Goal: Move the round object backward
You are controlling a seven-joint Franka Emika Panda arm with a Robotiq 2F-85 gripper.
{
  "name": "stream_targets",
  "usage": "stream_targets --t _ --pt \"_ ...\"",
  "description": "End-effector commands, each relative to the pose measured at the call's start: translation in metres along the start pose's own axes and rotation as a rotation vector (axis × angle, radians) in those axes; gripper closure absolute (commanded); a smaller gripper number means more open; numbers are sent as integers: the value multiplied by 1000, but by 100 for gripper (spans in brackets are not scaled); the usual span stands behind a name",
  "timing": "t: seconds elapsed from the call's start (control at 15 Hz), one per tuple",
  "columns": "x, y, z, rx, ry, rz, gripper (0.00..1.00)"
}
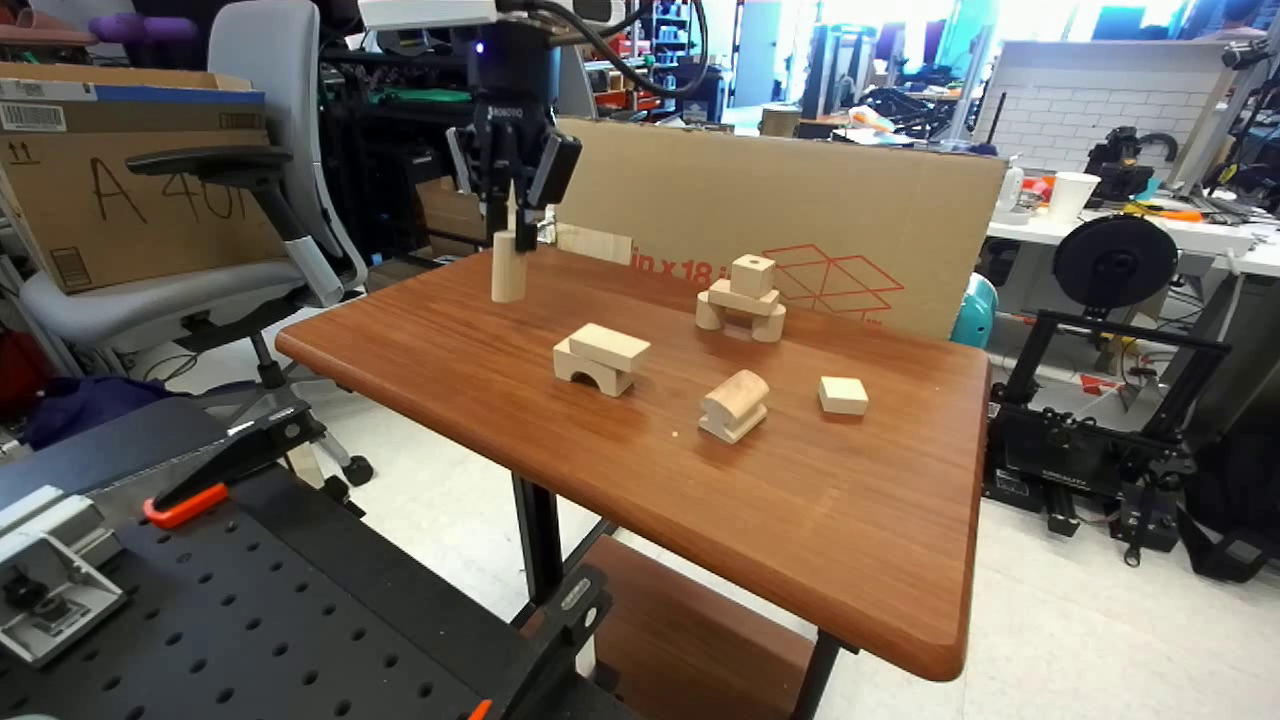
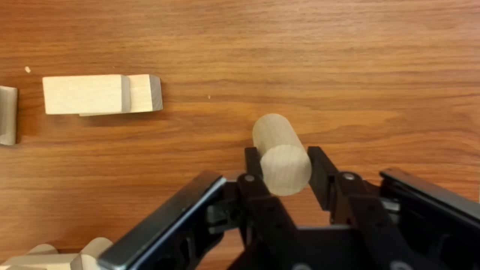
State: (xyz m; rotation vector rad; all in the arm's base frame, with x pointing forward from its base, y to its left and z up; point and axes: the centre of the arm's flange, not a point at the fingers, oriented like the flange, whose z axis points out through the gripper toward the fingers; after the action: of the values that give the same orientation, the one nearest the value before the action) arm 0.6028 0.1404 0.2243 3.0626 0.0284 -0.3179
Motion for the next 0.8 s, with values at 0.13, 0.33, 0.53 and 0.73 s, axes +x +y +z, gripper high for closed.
stream_targets --t 0.13,0.33,0.53,0.73 --pt "-30 23 32 44 45 -34 89" --pt "-36 28 33 62 55 -53 89" --pt "-46 29 31 66 64 -101 32" --pt "-58 29 21 52 74 -134 10"
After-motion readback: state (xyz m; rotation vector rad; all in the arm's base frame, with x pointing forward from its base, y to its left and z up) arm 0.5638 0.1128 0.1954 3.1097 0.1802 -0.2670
